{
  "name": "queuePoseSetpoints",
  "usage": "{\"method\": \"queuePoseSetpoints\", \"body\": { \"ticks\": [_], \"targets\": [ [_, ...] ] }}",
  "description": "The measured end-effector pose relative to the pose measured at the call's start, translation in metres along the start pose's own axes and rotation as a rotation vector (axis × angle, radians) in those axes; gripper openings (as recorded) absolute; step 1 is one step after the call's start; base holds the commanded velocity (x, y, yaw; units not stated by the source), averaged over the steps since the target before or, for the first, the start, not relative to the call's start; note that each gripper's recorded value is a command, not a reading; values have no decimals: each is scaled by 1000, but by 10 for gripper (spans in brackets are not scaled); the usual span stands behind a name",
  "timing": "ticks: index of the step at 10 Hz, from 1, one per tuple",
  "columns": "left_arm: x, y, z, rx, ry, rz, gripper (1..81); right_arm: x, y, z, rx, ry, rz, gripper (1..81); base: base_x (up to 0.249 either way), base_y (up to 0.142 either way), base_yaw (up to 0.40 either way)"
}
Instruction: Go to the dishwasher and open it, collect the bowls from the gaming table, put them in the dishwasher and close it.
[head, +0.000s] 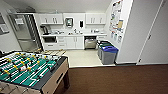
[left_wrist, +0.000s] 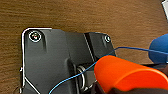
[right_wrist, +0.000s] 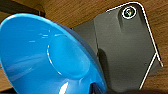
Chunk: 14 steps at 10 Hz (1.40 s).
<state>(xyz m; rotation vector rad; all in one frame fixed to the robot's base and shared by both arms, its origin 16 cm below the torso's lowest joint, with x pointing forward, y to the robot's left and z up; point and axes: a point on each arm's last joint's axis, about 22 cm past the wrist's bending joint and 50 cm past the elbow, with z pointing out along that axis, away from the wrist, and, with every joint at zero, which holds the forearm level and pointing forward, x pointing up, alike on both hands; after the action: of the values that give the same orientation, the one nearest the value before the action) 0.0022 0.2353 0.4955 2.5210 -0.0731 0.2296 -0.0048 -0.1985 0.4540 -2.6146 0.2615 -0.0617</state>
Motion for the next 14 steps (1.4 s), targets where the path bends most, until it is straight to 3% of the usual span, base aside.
{"method": "queuePoseSetpoints", "body": {
  "ticks": [14],
  "targets": [
    [1, 0, 0, 0, 1, 1, 10, 1, -3, 2, 4, 1, -4, 10, 134, 0, 0]
  ]
}}
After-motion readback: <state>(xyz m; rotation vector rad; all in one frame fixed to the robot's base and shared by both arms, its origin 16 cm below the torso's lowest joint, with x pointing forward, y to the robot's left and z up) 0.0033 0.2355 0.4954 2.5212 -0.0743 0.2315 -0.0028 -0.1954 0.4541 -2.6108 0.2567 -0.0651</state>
